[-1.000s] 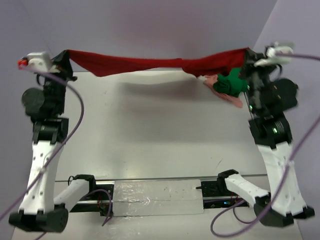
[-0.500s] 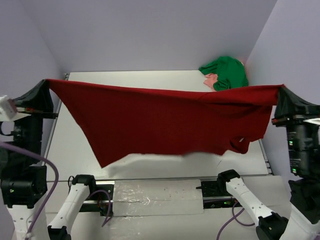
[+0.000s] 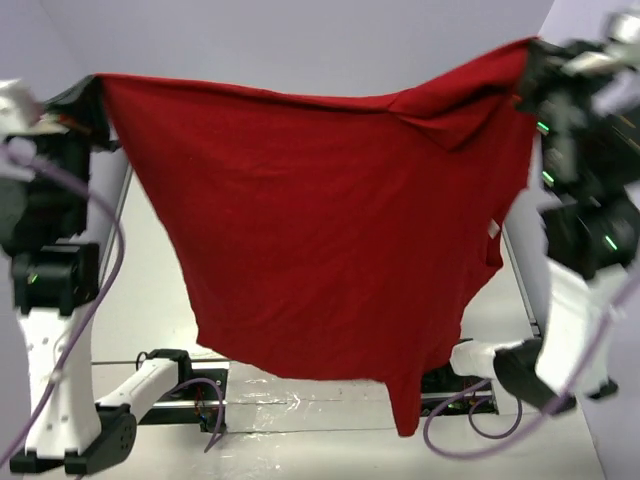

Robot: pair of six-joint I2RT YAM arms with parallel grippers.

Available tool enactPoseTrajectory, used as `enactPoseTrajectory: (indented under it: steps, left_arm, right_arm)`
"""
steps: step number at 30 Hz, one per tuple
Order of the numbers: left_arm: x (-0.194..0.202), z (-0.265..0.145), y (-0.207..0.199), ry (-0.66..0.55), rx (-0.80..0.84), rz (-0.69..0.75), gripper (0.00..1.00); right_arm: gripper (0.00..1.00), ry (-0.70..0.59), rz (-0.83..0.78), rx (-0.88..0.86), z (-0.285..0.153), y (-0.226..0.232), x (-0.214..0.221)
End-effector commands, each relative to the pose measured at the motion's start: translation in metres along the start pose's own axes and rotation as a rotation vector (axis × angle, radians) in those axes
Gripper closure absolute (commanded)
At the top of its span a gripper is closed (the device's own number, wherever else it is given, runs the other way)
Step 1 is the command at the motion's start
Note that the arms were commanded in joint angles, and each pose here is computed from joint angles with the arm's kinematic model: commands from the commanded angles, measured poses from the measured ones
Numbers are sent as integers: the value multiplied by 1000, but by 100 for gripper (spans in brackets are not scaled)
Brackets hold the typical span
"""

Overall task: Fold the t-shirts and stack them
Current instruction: Flatten the tshirt out

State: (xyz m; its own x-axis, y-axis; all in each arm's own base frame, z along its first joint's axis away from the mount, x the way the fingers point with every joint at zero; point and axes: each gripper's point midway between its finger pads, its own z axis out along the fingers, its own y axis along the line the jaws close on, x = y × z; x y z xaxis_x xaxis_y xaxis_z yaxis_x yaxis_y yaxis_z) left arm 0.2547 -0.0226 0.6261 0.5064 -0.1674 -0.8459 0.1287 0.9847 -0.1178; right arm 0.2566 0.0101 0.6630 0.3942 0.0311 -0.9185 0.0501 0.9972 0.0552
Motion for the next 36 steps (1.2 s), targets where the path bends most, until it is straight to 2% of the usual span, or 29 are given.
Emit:
enactPoseTrajectory:
  steps: [1,3,7,8,10,12,20,29,32,34,36]
  left_arm:
    - [35,22,8,20,-19,8,100]
    - [71,29,13,61,-27,20,100]
    - [134,31,22,147,-33,48,100]
    - [161,27,26,194,-38,55,100]
    - [187,28,30,220,-42,73,100]
    - [233,23,37,297,-49,83,100]
    - [358,15,57,446,-73,108,100]
    - [443,27,75,513,-109,142,100]
    - [456,37,81,487,-132,157,100]
    - [453,49,85,434,-155,173,100]
    - [465,53,87,432,-171,178,100]
  right_arm:
    - [100,86,-37,16,36,11,45]
    - [100,122,-46,15,50,17,70]
    - [100,259,-93,8,71,29,152]
    - [100,271,-97,10,77,31,166]
    - [100,323,-114,0,81,36,204]
    - [100,394,-136,-5,82,40,248]
    - [100,555,-214,-22,91,54,374]
    - [100,614,-270,32,114,62,471]
    - [100,575,-269,87,131,61,484]
    - [100,519,-259,122,146,61,484]
    - [100,471,-257,127,158,68,477]
